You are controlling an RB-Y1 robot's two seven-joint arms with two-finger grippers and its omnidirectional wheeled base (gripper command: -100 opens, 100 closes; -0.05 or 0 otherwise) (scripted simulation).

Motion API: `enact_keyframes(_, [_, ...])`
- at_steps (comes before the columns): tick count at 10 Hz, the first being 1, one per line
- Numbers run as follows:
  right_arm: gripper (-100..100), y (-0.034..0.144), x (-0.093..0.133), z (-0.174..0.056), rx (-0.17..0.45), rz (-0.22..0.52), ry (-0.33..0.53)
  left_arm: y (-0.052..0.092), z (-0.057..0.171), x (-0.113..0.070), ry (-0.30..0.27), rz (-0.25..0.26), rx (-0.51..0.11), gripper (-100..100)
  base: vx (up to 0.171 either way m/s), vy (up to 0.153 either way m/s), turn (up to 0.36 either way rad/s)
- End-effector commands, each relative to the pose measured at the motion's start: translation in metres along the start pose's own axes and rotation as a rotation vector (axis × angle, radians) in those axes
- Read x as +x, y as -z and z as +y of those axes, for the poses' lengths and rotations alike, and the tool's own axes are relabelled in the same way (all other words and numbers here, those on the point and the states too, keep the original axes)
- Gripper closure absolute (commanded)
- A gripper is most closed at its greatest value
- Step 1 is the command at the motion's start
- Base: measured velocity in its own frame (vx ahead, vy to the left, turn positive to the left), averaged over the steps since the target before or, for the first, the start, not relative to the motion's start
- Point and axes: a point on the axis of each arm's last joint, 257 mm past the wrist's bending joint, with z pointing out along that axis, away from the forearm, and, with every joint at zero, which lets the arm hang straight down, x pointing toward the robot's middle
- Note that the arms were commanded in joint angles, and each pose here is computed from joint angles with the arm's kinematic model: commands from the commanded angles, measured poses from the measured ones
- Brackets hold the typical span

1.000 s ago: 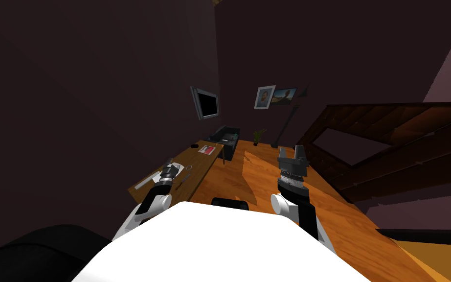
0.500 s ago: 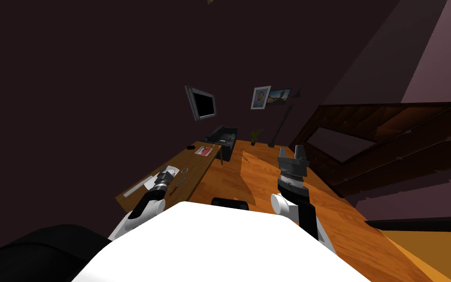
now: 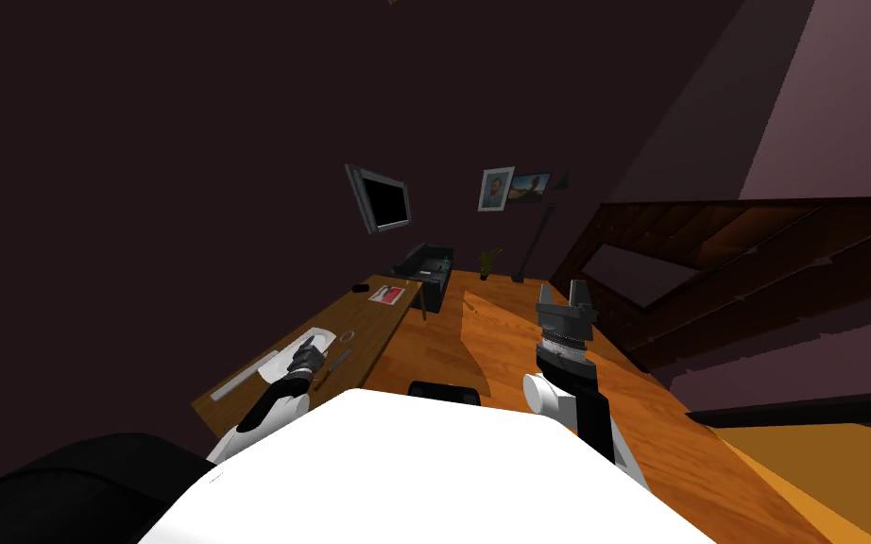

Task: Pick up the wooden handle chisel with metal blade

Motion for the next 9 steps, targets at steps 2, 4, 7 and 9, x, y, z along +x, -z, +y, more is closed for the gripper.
enact_keyframes(2, [0,0.000,0.000,0.000,0.000,0.000,0.000,0.007,0.029,-0.049,0.029,-0.090,-0.105,-100,0.053,-0.019,-0.096])
enact_keyframes(4, [0,0.000,0.000,0.000,0.000,0.000,0.000,0.014,0.051,-0.079,0.052,-0.150,-0.173,-100,0.093,-0.011,-0.112])
enact_keyframes(7, [0,0.000,0.000,0.000,0.000,0.000,0.000,0.022,0.070,-0.107,0.078,-0.208,-0.234,-100,0.048,-0.015,-0.048])
enact_keyframes(9, [0,0.000,0.000,0.000,0.000,0.000,0.000,0.033,0.089,-0.134,0.107,-0.265,-0.293,-100,0.045,-0.001,-0.094])
